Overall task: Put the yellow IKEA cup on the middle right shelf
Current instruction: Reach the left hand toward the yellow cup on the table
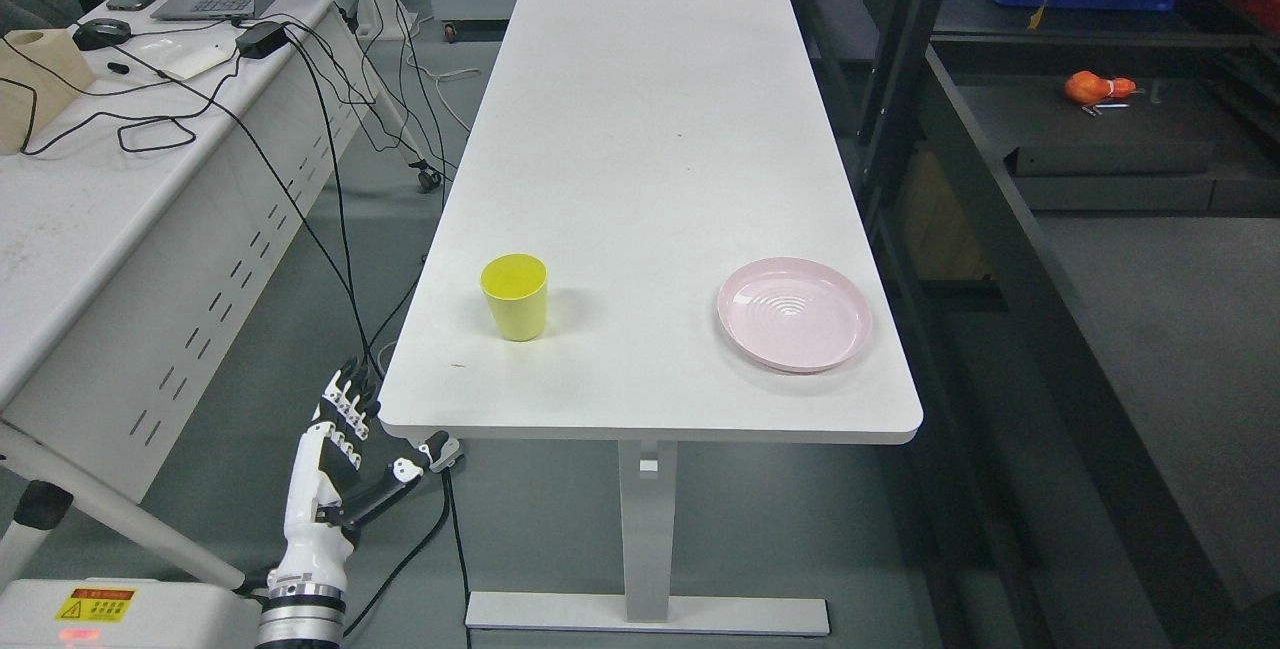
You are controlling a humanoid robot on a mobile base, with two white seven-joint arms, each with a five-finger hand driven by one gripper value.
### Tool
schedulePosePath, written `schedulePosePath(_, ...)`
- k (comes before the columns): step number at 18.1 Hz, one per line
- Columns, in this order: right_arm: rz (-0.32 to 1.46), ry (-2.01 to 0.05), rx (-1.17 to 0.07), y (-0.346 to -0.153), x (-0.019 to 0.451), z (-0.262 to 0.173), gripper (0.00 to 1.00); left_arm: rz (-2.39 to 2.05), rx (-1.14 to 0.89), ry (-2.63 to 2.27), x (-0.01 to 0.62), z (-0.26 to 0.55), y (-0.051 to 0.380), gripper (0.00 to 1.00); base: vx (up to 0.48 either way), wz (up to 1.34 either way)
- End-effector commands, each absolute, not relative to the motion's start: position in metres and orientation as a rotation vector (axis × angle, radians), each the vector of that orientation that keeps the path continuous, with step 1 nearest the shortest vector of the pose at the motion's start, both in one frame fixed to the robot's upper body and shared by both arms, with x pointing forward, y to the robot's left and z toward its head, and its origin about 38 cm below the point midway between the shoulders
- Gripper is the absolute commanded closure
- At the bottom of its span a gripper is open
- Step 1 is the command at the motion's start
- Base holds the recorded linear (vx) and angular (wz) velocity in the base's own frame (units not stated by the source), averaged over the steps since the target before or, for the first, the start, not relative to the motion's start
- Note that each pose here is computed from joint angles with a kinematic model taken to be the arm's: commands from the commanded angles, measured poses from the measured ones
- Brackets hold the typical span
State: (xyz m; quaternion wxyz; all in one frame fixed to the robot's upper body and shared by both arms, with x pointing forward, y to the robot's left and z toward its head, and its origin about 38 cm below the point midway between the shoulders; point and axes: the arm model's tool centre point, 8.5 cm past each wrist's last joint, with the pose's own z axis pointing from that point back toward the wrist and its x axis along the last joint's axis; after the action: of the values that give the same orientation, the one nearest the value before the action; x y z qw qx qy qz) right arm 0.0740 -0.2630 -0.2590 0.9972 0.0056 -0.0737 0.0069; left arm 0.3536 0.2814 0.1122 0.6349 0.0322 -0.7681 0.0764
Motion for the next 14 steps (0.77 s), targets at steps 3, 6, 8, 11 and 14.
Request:
schedulePosePath(3,-0.008,-0.138,-0.216,-0.2909,0.067,-0.2569,0.01,0.151,0.076,-1.749,0.3543,0.1109,0.2816,0.01,0.0,0.0)
schedulePosePath(6,-0.008,-0.138,-0.216,-0.2909,0.067,-0.2569,0.01,0.152,0.077,-1.752,0.3546,0.1117,0.2821,0.01,0.0,0.0)
schedulePosePath(8,-0.008,-0.138,-0.216,-0.2909,0.067,-0.2569,0.01,0.151,0.076,-1.753,0.3542,0.1113,0.282,0.01,0.0,0.0)
schedulePosePath(11,-0.008,-0.138,-0.216,-0.2909,0.067,-0.2569,0.01,0.145,0.068,-1.755,0.3549,0.1116,0.2786,0.01,0.006,0.0)
schedulePosePath(14,-0.008,-0.138,-0.216,-0.2909,0.067,-0.2569,0.01,0.141,0.063,-1.758,0.3559,0.1126,0.2773,0.01,0.028,0.04)
